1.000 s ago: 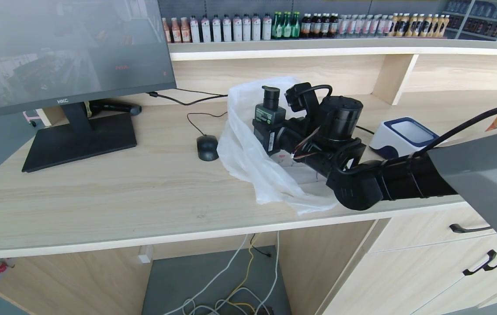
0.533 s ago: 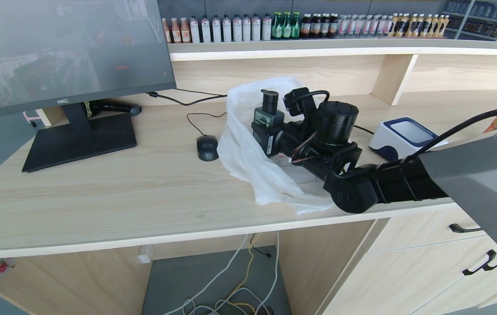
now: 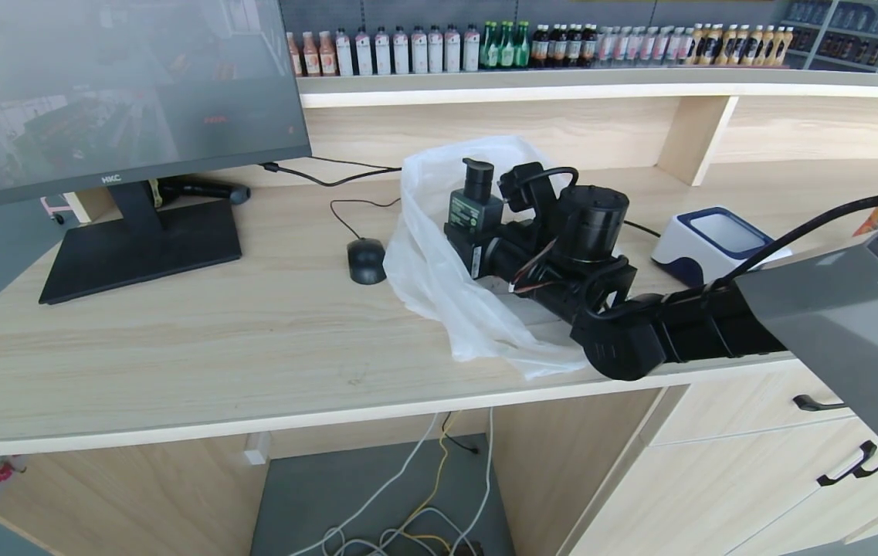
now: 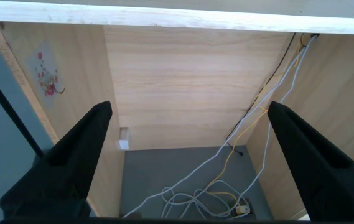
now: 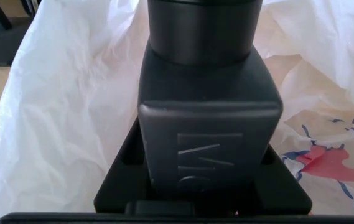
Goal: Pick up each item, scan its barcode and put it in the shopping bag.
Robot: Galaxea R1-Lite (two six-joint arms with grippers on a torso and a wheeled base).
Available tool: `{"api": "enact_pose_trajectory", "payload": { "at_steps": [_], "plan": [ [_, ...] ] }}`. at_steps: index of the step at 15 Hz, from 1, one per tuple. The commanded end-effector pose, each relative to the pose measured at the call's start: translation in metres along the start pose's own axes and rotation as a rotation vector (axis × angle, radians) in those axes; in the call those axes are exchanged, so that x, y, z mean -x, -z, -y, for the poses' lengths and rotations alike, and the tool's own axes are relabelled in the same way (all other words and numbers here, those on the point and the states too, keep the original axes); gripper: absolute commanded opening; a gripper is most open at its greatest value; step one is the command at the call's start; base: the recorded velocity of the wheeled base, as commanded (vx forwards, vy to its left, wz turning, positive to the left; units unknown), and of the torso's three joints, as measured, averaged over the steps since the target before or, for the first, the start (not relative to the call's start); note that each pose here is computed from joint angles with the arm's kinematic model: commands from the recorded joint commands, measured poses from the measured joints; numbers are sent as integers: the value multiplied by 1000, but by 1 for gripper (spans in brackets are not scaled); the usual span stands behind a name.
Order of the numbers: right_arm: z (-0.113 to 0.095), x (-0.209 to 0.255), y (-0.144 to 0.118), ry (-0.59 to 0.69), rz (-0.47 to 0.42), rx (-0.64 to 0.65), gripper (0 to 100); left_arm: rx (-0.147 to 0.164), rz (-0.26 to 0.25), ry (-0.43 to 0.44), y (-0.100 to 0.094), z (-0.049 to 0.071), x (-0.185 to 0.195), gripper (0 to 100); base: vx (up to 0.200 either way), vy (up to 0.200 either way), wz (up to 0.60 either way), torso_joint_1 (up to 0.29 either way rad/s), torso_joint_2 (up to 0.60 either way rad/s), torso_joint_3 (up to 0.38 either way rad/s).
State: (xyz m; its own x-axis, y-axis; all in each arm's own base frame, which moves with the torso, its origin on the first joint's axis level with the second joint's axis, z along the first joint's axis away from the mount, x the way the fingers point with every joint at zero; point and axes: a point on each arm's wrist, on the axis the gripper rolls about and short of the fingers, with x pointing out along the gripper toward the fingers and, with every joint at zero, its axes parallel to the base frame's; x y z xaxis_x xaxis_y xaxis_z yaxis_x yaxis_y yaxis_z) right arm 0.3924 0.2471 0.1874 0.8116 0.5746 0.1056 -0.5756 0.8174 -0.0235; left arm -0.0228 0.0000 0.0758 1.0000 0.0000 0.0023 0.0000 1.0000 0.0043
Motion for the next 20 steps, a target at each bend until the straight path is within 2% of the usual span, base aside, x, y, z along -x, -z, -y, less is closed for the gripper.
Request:
{"api": "enact_pose_trajectory", "payload": {
  "at_steps": [1,6,7,11,16,20],
  "plan": [
    [0,0,-1,-1,1,1,0,1,1,0,0,0,0,100,0,0,0,0,0,0],
    [0,2,-5,-1,9,1,0,0,1,0,0,0,0,100,0,0,0,0,0,0],
    [0,3,-7,-1,12,1,100,1,1,0,0,0,0,100,0,0,0,0,0,0],
    [0,9,-16,6,41,7,100,1,1,0,0,0,0,100,0,0,0,0,0,0],
    [-2,31,-25,9,35,27,100,0,1,0,0,0,0,100,0,0,0,0,0,0],
    [-2,49,-51,39,81,34,100,1,1,0,0,0,0,100,0,0,0,0,0,0]
  ]
}}
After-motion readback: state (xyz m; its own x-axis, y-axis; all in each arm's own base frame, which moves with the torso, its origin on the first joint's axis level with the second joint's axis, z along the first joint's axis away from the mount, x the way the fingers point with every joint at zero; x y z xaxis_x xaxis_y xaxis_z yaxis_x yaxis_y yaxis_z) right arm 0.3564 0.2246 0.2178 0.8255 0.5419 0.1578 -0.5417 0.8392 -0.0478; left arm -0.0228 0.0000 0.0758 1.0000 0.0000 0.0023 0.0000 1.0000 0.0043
